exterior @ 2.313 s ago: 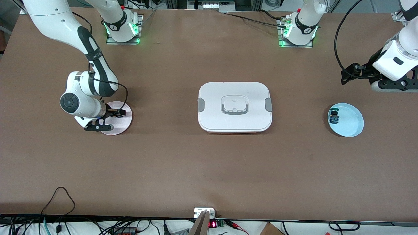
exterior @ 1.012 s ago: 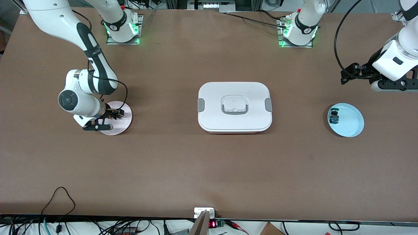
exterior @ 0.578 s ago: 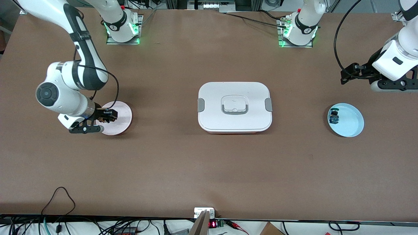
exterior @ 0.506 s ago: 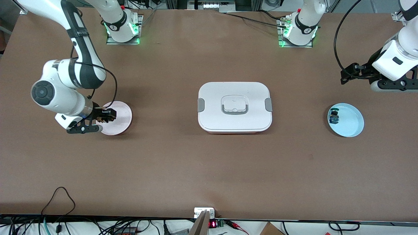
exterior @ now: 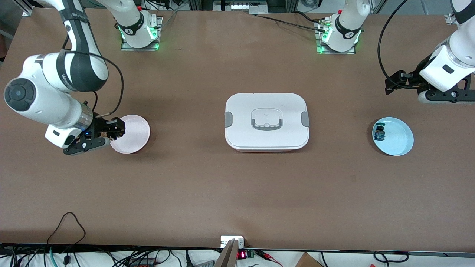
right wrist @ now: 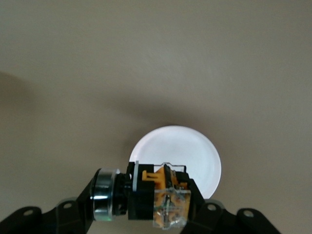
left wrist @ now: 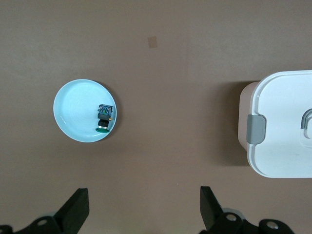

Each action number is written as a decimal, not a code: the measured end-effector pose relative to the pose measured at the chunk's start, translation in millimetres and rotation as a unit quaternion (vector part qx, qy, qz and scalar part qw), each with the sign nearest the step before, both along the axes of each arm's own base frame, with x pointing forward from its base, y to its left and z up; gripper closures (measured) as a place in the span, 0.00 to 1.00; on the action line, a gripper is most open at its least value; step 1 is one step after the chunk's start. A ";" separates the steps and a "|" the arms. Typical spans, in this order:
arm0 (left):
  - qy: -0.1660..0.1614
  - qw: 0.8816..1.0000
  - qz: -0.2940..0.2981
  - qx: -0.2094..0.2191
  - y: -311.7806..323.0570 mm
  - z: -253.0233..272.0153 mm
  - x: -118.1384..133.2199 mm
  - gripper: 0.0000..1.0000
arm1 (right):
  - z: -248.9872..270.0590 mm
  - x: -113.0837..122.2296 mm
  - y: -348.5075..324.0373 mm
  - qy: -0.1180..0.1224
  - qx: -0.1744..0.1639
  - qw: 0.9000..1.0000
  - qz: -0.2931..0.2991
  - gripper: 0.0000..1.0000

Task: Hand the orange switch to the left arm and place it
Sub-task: 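Carry the switch over the box with the right gripper while the left gripper approaches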

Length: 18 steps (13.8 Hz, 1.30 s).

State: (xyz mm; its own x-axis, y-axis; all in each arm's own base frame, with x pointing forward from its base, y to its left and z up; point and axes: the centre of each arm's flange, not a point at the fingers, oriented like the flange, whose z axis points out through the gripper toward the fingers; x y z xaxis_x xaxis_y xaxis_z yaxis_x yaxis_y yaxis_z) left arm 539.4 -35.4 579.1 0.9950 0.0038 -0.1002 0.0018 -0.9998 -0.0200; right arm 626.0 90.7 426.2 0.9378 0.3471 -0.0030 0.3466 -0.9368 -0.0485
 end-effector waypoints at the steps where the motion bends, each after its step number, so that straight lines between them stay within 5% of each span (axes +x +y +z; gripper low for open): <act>1: 0.010 1.000 0.000 0.000 -0.5 -1.6 -2.4 0.00 | 15.0 -0.8 7.7 -0.012 0.004 1.000 0.022 0.27; 7: 0.065 0.996 0.014 -0.064 -3.6 -10.2 -12.9 0.00 | 85.5 -28.1 84.3 -0.064 0.030 0.991 0.115 0.27; 10: 0.107 0.987 0.031 -0.116 1.4 -18.1 -18.2 0.00 | 102.6 -38.4 108.6 -0.074 0.087 0.979 0.167 0.27; 15: 0.167 0.947 0.086 -0.262 33.9 -39.4 -12.2 0.00 | 109.8 -37.5 118.6 -0.107 0.181 0.942 0.263 0.27; 18: 0.210 0.909 0.103 -0.345 39.6 -65.5 -1.4 0.00 | 124.4 -37.6 131.7 -0.153 0.268 0.897 0.318 0.27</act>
State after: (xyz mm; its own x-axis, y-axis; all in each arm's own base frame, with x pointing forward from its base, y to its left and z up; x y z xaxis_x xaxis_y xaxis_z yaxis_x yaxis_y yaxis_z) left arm 538.0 4.2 513.6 0.8536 -0.0217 -0.5205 0.3281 -0.7537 0.5695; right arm 588.4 222.3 550.6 0.4788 0.6861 0.5477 0.8758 -0.4162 -0.2444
